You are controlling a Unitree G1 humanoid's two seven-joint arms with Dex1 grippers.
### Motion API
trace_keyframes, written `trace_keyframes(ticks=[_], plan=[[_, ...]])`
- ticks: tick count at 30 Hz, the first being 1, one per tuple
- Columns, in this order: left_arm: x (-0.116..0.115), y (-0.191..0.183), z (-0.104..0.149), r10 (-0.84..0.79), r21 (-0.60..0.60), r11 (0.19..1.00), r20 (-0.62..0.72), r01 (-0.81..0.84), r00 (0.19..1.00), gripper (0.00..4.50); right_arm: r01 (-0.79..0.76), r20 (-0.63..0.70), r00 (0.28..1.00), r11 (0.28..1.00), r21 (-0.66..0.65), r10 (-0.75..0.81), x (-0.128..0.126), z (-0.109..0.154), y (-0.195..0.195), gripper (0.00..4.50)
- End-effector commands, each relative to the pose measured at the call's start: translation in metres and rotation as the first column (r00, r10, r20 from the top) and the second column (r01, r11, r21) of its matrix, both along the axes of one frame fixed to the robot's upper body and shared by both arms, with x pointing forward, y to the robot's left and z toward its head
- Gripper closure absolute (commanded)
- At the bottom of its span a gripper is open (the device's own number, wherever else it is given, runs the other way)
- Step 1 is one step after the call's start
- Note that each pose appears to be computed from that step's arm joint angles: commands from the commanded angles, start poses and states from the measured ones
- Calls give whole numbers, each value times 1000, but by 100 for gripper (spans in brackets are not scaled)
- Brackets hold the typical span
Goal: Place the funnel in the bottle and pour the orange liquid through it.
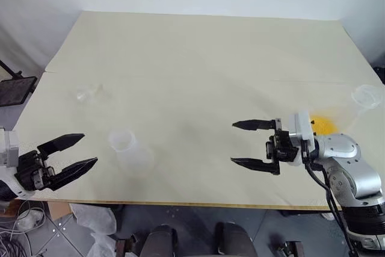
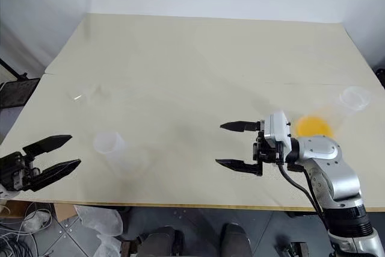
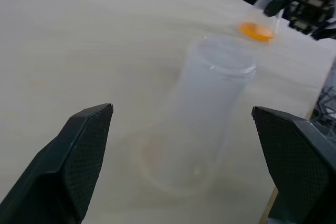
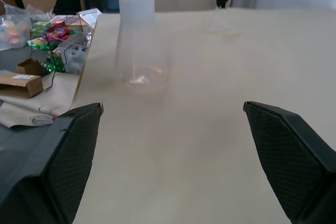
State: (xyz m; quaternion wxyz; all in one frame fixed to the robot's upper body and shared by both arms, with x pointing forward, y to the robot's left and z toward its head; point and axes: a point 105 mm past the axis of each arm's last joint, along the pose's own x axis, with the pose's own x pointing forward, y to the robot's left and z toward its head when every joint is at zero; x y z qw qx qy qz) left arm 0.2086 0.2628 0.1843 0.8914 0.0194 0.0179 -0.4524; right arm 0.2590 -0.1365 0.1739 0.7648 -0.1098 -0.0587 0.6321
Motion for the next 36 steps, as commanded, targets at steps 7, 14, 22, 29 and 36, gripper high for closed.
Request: trace_keyframes(ticks=[7,14,22,29,36], plan=[[23,-39,-11,-137,14,991,41,136,990,0,47,50,998,999,3,-47,-6,8,-9,1],[38,-44,-14,-152,20,988,70,151,986,65,98,47,994,995,4,-98,-13,7,-15,0],[46,-61,1,-209,-5,977,138,212,968,212,168,44,985,986,12,-169,-16,2,-21,0],[76,-125,36,-364,20,929,238,370,901,212,357,42,933,934,16,-357,-25,-4,-49,0],[128,-221,42,-513,71,856,234,512,826,212,500,19,865,865,40,-501,-44,-13,-62,0]])
